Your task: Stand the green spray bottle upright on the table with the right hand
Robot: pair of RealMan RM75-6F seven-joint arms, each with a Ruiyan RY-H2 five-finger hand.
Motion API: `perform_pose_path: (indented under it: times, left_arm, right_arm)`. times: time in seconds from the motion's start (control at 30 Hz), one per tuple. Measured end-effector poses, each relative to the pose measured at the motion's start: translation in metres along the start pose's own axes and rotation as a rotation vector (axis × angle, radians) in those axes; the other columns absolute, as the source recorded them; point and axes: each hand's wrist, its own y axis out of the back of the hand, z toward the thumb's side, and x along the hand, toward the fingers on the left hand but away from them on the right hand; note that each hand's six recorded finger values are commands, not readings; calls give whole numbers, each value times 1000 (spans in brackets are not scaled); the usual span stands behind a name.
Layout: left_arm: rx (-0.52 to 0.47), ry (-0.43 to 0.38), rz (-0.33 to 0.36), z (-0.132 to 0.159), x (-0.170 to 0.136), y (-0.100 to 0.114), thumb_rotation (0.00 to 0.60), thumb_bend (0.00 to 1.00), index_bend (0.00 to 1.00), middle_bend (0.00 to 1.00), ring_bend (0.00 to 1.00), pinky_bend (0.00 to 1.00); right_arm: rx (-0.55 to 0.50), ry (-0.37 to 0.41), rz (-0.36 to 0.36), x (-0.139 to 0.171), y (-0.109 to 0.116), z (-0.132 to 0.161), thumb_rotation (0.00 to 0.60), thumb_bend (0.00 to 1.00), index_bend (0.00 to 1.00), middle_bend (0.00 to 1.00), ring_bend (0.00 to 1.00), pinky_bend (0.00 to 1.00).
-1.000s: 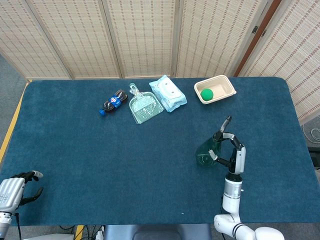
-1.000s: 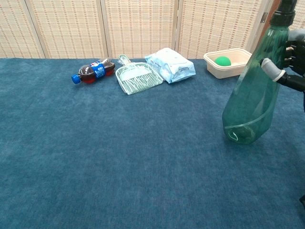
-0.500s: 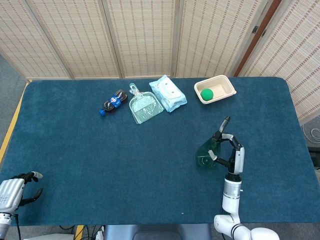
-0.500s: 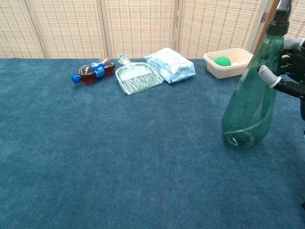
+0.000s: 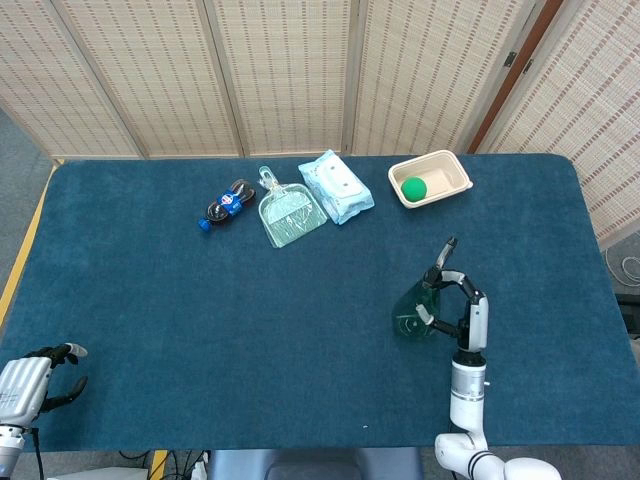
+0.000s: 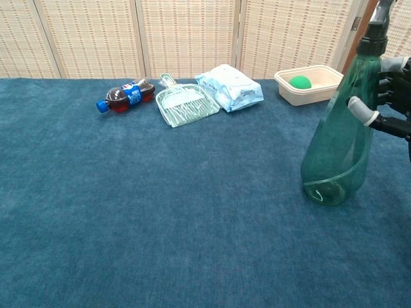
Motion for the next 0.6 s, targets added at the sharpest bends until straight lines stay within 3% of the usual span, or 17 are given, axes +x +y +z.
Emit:
perform_pose_path:
  times: [0.27,0.6]
  left_arm:
    - [0,0,0,1,0,0,600,303,385,474,427,463]
    - [0,-4,-4,3,0,-2,600,302,386,476,427,463]
  right_arm:
    - [36,4,29,5,5,1,600,126,423,421,364,545]
    - [72,5,42,9,13,5,600,111,398,395,338,541]
